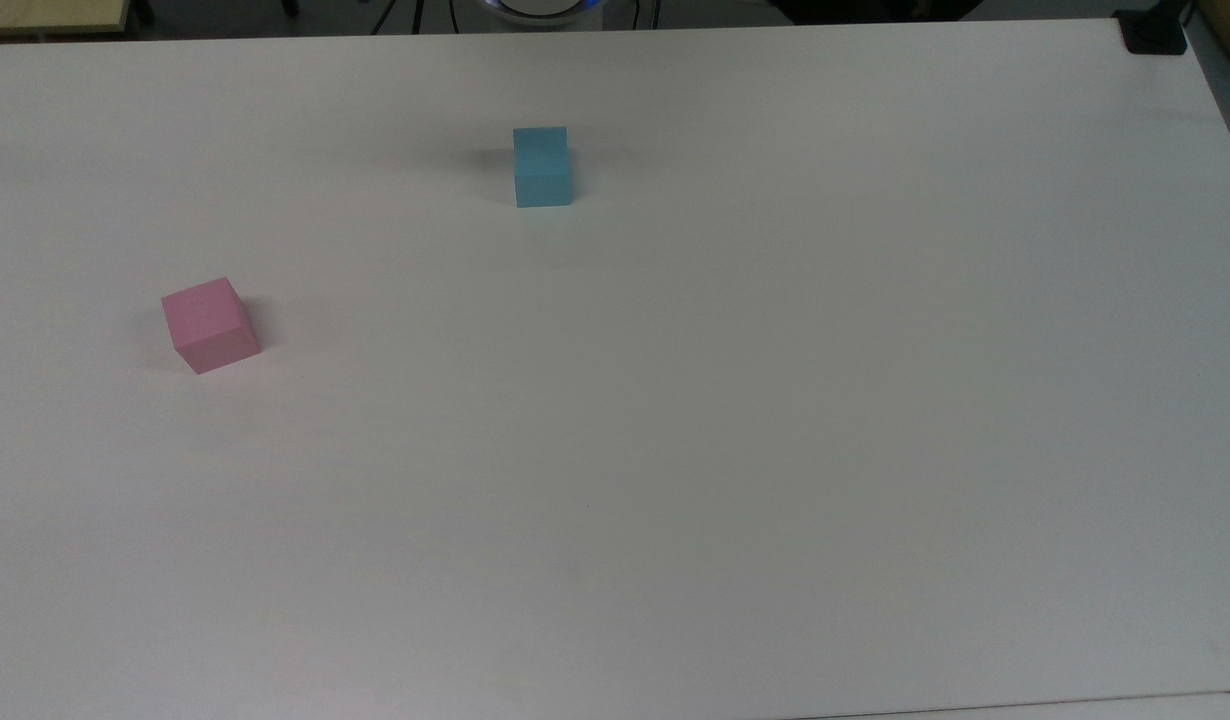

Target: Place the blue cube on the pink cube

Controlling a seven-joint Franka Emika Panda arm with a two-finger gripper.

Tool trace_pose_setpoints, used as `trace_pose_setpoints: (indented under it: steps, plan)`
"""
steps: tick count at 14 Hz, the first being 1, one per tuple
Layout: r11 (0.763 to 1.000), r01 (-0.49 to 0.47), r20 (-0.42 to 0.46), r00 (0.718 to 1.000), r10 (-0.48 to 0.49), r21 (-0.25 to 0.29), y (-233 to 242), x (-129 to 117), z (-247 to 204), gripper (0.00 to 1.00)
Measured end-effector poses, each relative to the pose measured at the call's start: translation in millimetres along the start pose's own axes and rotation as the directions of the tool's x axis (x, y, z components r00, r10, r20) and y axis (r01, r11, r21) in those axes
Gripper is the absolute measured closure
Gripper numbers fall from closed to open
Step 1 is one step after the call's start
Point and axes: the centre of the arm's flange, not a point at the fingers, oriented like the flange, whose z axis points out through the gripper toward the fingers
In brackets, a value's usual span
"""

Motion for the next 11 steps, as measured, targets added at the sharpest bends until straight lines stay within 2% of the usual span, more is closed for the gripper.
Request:
trace_pose_setpoints:
  steps: [11]
  plan:
    - [1.0,0.003,0.009,1.0,-0.003,0.001,-1.5,0.7,4.7,0.0]
